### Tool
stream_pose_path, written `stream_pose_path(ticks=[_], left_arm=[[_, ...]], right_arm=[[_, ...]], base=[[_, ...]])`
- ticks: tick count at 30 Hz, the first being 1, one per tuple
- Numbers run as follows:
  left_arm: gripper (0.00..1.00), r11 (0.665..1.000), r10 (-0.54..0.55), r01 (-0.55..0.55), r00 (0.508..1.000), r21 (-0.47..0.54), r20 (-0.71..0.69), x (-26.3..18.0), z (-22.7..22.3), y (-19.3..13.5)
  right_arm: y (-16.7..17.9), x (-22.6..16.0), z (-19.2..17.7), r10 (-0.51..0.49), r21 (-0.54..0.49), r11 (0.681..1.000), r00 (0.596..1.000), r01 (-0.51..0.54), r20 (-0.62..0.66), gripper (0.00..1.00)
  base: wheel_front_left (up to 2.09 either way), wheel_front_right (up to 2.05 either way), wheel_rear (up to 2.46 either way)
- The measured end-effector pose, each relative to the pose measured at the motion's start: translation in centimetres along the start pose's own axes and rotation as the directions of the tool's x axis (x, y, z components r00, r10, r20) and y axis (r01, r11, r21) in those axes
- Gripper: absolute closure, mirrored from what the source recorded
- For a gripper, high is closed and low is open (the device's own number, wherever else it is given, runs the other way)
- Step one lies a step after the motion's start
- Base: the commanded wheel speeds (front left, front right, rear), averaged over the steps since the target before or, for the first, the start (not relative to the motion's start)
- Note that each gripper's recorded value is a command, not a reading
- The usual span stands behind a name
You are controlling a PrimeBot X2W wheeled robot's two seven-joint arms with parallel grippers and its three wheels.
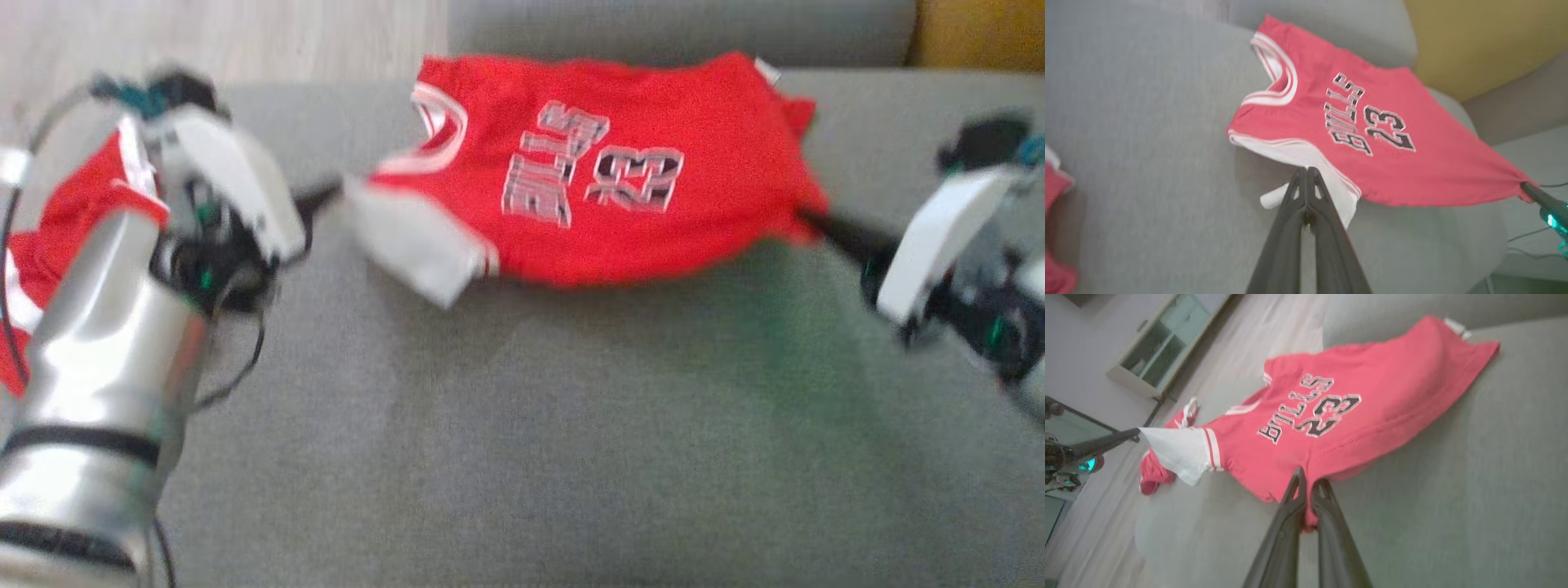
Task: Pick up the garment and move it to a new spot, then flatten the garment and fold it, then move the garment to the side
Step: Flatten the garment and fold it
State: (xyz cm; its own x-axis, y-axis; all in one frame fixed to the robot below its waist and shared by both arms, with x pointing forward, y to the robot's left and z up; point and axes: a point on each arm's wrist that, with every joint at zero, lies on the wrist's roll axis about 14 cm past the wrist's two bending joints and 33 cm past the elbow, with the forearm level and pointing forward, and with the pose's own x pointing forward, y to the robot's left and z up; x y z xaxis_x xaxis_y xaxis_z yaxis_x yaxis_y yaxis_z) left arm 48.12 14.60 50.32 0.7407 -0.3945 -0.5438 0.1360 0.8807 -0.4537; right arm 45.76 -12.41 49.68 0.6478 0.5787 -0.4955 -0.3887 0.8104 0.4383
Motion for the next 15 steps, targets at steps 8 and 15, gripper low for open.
stream_pose_path(ticks=[8, 15], left_arm=[[1.00, 0.998, -0.042, 0.054, 0.947, 0.030, -0.319, -5.1, -8.5, 0.0], [1.00, 0.991, -0.079, 0.123, 0.838, 0.047, -0.540, -9.3, -14.4, -1.2]], right_arm=[[0.1, -5.1, -7.1, -0.022, 0.011, 1.000, 0.972, 0.025, -0.233, 1.00], [-2.8, -9.0, -12.1, -0.099, 0.002, 0.994, 0.888, 0.112, -0.450, 1.00]], base=[[0.00, 0.00, 0.00], [0.00, 0.00, 0.00]])
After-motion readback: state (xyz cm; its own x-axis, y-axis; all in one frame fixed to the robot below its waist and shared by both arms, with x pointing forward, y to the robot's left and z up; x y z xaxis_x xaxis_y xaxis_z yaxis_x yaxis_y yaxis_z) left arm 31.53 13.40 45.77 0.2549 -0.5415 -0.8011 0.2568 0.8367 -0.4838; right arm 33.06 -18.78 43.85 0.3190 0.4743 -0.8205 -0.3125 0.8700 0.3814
